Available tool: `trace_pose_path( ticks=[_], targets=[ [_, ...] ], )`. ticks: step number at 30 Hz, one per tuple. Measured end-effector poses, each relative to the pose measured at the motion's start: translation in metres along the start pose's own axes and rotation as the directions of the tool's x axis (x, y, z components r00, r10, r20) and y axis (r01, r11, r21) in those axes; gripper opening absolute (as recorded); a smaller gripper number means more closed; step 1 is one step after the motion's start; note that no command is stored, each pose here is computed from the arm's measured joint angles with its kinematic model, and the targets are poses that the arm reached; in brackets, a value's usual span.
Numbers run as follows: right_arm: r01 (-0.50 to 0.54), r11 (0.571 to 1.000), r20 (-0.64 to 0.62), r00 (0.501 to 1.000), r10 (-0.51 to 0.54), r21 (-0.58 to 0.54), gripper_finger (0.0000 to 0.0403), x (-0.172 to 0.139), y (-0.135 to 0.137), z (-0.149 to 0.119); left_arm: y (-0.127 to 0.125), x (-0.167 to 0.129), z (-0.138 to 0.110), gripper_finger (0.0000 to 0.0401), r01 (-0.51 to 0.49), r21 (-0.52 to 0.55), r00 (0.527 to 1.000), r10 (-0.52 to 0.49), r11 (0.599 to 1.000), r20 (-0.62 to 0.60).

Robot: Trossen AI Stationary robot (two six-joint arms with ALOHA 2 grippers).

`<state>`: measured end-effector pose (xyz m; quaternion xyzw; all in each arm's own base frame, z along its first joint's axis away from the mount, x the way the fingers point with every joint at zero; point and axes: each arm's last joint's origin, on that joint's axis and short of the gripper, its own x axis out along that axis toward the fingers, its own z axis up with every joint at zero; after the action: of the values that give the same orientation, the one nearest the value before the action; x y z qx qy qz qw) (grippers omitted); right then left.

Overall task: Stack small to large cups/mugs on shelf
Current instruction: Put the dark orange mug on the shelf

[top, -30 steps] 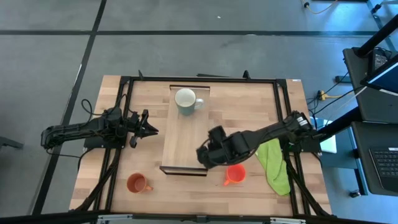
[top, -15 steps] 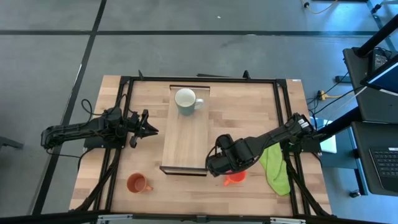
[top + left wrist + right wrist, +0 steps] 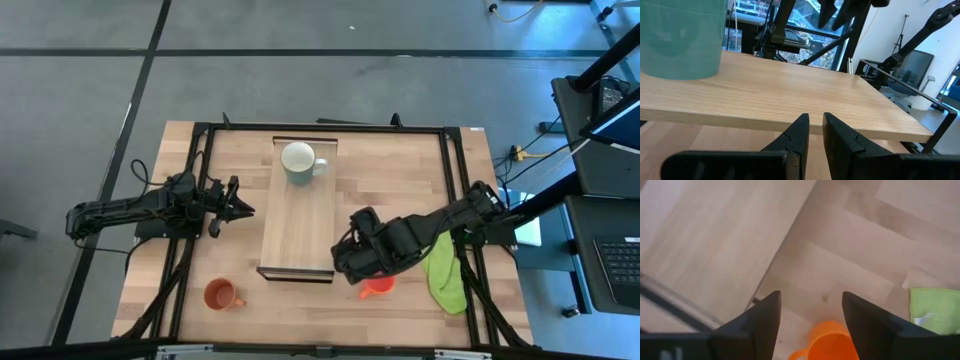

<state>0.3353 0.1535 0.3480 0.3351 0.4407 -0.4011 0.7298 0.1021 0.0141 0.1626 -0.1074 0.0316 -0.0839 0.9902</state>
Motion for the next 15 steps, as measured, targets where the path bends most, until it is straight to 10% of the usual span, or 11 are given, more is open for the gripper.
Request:
trace_pose_path(
  ticks=[7,15],
  targets=[
    [-0.021,1.000,-0.011,1.000,0.022,0.012,0.0210,-0.007,0.000,-0.005,0.000,0.000,0.002,0.0050,0.000,0.000,1.000,0.000,1.000,0.019],
    [-0.022,1.000,-0.010,1.000,0.022,0.014,0.0210,-0.007,0.000,-0.006,-0.003,-0.001,0.014,0.0050,0.066,-0.260,0.991,-0.033,0.963,0.130]
  ],
)
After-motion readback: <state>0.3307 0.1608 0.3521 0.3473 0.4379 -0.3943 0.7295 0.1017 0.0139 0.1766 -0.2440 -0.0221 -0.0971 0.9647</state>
